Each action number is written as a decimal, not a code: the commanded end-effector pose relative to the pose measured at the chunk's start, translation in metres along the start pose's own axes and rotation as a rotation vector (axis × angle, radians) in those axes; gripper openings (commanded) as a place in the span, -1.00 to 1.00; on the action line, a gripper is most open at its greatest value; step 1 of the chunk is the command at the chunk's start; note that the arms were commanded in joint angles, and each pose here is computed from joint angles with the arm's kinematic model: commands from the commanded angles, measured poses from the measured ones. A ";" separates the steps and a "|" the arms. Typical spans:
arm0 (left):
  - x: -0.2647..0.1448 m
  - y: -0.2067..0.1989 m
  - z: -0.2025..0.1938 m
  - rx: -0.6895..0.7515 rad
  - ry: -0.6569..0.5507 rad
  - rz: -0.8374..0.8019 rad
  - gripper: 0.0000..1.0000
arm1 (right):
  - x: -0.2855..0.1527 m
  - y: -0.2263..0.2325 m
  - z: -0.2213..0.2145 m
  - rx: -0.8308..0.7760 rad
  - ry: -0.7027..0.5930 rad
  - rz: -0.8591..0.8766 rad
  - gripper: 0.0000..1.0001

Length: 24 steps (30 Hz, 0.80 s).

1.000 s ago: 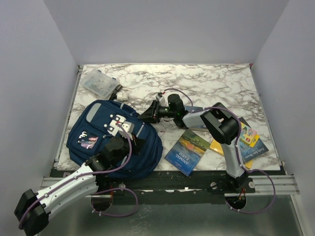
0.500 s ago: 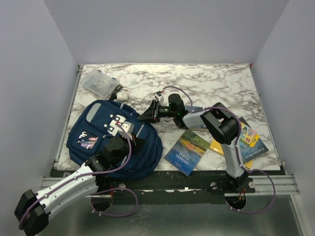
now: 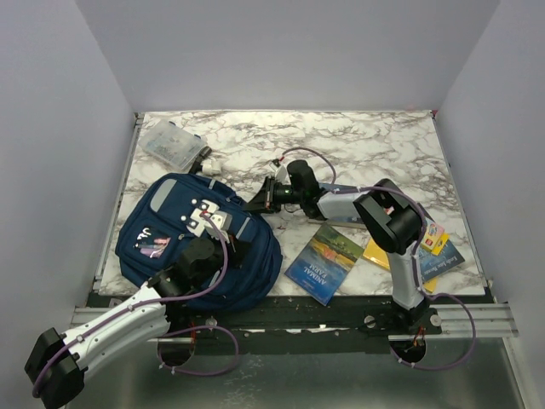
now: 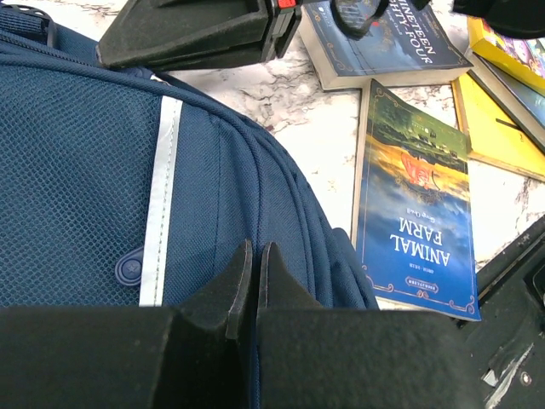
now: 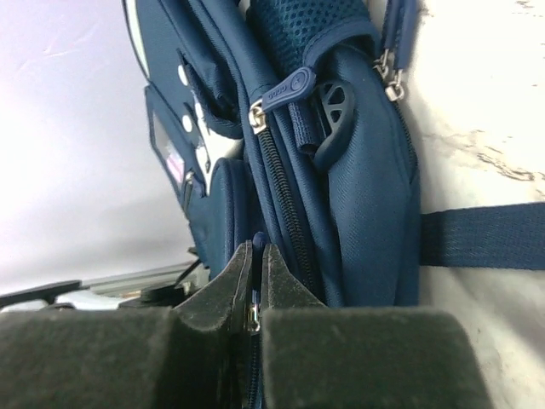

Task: Pack the student bag
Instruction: Unzip the student bag at the center of the board.

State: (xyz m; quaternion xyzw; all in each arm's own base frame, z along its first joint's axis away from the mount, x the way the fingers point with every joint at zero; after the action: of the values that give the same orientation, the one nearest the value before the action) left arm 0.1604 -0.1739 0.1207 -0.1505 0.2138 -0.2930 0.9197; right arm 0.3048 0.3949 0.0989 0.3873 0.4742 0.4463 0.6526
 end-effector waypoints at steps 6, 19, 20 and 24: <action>0.004 0.008 0.004 -0.075 -0.034 0.087 -1.00 | -0.027 0.003 0.028 -0.112 -0.184 -0.327 -0.99; 0.010 0.025 0.007 -0.118 -0.027 0.245 -1.00 | -0.058 0.001 0.016 -0.164 -0.346 -0.808 -0.99; 0.010 0.025 0.006 -0.120 -0.024 0.245 -1.00 | -0.062 -0.002 0.016 -0.162 -0.360 -0.833 -0.99; 0.009 0.025 0.004 -0.129 -0.025 0.246 -1.00 | -0.069 -0.005 0.014 -0.147 -0.378 -0.850 -0.99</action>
State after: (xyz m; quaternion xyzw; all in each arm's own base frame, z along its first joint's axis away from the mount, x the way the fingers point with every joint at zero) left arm 0.1727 -0.1723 0.1115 -0.1881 0.2475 -0.2148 0.9258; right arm 0.3034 0.3641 0.1242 0.2230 0.4415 0.1774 0.8508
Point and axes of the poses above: each gripper's point midway between its finger pads, its own x axis out along the fingers, its own y axis along the line the jaws close on, z = x × y, the point moved 4 cm from there along -x, back along the fingers, and after that the axes turned 1 degree about x, right-handed, at the moved point
